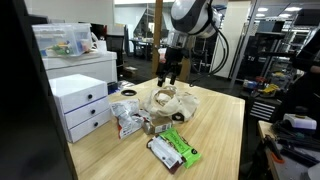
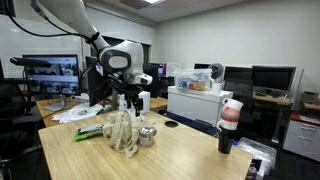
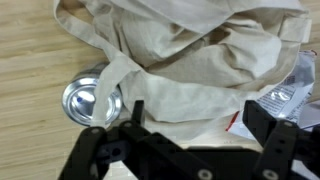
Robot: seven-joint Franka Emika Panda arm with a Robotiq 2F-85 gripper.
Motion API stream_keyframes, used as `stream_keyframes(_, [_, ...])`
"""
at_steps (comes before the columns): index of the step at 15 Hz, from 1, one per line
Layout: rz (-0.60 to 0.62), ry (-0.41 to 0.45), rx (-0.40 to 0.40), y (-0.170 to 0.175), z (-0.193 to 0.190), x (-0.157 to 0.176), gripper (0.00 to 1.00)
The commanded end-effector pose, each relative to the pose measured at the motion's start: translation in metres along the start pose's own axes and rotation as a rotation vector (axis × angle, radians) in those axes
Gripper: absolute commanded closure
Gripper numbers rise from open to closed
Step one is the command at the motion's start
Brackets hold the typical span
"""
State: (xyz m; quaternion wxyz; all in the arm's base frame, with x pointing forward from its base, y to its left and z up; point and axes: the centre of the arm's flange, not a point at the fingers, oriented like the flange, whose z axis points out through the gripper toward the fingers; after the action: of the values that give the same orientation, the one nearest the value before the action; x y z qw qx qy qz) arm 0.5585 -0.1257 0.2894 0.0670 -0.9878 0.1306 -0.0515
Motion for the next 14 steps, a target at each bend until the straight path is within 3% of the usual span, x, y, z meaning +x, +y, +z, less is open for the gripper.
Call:
stream_keyframes(1, [-0.066,0.013,-0.015,-0.012,0.017,-0.005,0.0])
stream_keyframes(2, [-0.081,0.016,-0.015,-0.015,0.021,-0.005,0.06])
stream_keyframes(3, [-0.095,0.026,-0.023,-0.016,0.025,-0.006,0.27])
stream_keyframes(5, [-0.114,0.035,-0.03,-0.017,0.03,-0.006,0.32])
stream_keyframes(14, [-0.126,0.057,-0.05,-0.004,0.032,-0.004,0.93])
